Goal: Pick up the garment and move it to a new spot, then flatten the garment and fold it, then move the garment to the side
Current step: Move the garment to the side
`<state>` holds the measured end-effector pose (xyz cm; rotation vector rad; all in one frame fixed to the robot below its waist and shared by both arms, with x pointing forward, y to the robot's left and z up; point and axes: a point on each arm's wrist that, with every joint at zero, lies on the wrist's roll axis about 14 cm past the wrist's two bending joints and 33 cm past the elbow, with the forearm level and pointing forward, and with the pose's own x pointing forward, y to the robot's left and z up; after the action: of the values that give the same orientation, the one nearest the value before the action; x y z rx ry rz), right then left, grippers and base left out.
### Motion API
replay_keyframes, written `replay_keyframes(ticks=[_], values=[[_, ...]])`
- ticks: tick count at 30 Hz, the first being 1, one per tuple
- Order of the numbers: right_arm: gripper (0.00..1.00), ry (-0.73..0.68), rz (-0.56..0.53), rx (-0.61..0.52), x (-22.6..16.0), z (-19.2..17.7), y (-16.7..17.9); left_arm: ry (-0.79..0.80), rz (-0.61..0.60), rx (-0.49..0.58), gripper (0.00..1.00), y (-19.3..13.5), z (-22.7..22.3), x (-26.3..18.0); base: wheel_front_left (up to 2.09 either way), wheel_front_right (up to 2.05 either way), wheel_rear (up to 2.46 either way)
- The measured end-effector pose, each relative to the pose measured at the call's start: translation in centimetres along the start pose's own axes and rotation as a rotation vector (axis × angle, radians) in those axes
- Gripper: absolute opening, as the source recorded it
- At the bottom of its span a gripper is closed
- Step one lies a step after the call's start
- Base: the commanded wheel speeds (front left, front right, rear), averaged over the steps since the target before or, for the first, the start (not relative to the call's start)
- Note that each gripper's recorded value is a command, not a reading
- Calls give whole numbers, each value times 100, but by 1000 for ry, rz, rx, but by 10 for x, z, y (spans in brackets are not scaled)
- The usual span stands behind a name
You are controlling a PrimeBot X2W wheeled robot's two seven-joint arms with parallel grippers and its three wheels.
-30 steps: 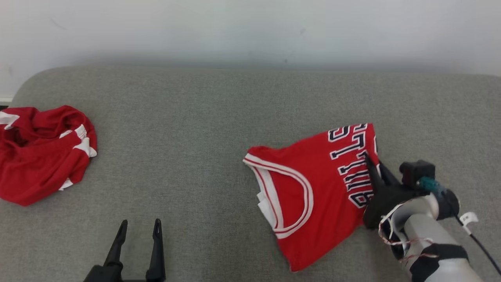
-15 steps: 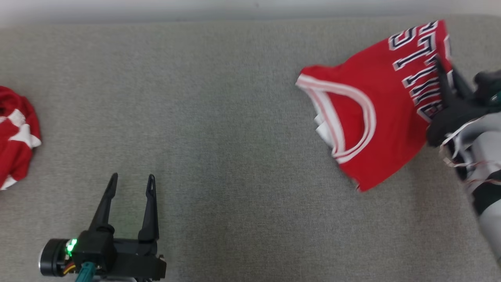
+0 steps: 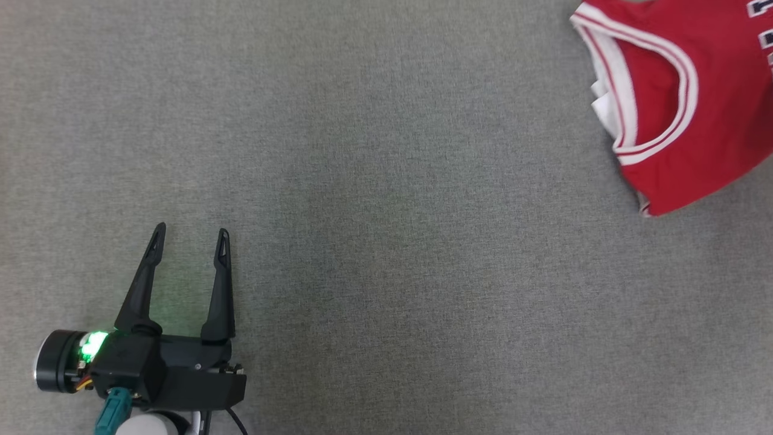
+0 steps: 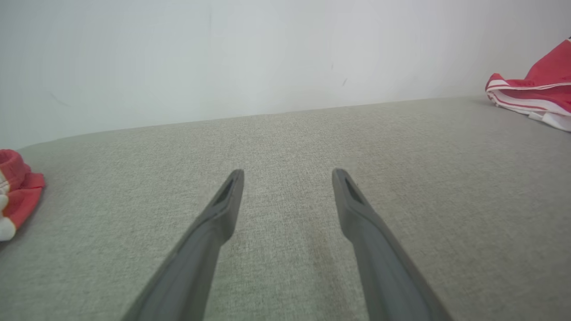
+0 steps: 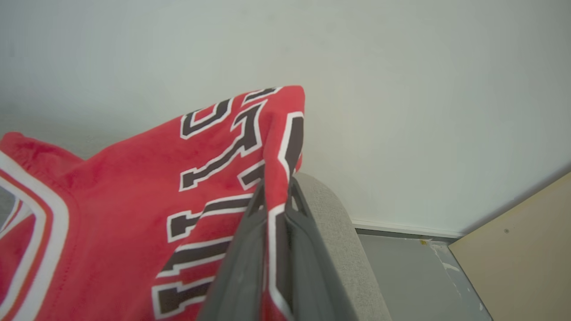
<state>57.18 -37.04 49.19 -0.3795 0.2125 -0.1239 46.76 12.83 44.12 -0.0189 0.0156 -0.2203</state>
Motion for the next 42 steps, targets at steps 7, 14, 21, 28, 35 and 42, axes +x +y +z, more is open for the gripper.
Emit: replay_keyframes(ticks=[7,14,21,28,35,42], values=[[0,28,-55,-70,9,-3,-31,10,-11,1,100,-2,-10,6,0,0,0],[0,41,-72,-104,14,-4,-41,7,-1,7,100,-1,-11,9,0,0,0],[100,71,-73,-120,15,-10,-41,10,6,7,100,0,-12,8,0,0,0],[100,46,-83,-105,10,3,-43,2,38,-1,100,8,-6,4,0,0,0],[100,-117,-63,-14,-10,45,-28,13,60,-11,100,7,2,-18,0,0,0],[100,-265,-19,118,-54,68,3,-4,89,-17,100,11,18,-42,0,0,0]])
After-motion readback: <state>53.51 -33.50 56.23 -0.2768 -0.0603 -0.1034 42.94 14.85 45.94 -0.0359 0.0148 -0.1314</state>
